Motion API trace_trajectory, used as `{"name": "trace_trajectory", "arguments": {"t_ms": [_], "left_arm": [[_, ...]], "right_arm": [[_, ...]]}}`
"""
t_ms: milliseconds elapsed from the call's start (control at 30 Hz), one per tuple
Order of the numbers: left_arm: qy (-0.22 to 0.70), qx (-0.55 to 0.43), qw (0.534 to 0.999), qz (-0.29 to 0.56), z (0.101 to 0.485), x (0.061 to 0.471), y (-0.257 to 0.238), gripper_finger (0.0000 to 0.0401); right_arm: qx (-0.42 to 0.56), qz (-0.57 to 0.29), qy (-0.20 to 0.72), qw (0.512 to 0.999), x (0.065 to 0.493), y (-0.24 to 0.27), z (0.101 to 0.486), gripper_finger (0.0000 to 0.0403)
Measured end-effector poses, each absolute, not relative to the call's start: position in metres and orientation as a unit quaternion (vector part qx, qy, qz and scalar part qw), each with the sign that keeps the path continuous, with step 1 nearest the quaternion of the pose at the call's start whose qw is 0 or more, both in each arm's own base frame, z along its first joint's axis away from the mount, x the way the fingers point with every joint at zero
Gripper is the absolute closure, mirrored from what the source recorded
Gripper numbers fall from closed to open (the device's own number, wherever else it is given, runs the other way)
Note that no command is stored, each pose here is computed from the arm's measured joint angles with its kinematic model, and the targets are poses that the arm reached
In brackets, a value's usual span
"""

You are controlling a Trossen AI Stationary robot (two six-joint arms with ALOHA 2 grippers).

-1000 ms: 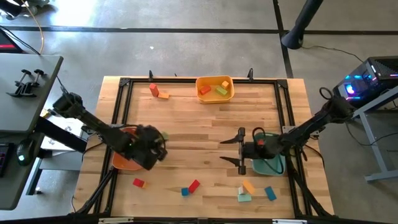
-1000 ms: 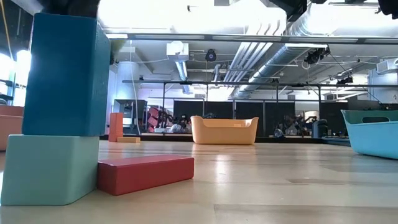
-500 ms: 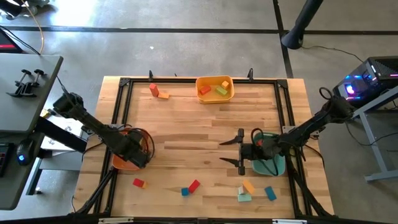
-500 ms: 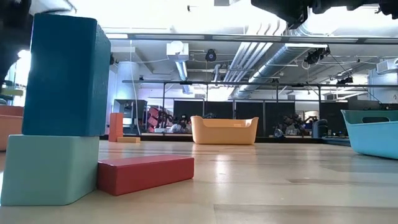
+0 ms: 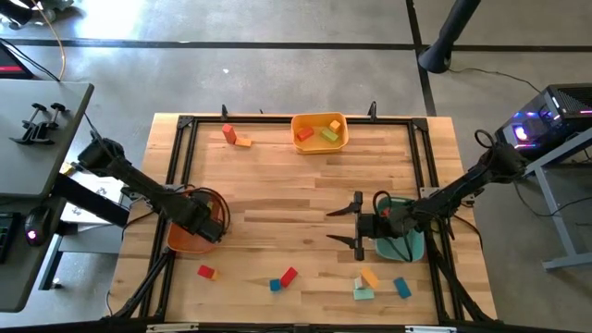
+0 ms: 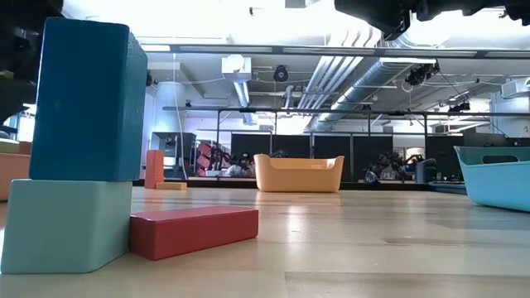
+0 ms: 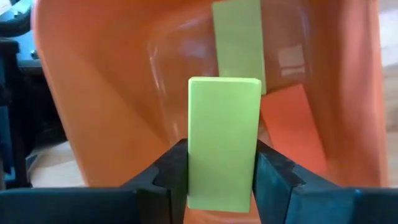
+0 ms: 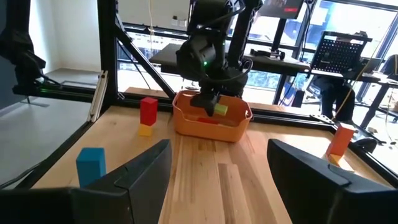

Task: Sort blocks by size
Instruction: Put the green medium block into the orange bin

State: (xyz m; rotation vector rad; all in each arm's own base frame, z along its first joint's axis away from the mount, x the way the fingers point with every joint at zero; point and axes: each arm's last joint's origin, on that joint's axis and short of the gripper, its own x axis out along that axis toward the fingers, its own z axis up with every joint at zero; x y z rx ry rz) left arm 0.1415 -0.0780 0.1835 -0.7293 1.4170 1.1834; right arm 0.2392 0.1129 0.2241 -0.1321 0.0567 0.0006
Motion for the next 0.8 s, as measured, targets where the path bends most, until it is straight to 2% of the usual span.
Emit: {"name": "trace_trajectory", "arguments": {"t_ms": [267,600,800], "left_arm": [[0.567,-0.318,0.540,0.535,0.181,0.147,-0.072,0.0274],[0.603,-0.280,0.490,0.564,0.160,0.158,-0.068,0.0273],[0.611,-0.266,0.478,0.573,0.154,0.160,-0.069,0.0269]], "right_arm": [[-0.061,0.000,0.034,0.998,0.239,0.113,0.223,0.0142],[-0.064,0.001,0.038,0.997,0.239,0.113,0.222,0.0142],[-0.064,0.001,0.039,0.997,0.239,0.113,0.222,0.0142]]}}
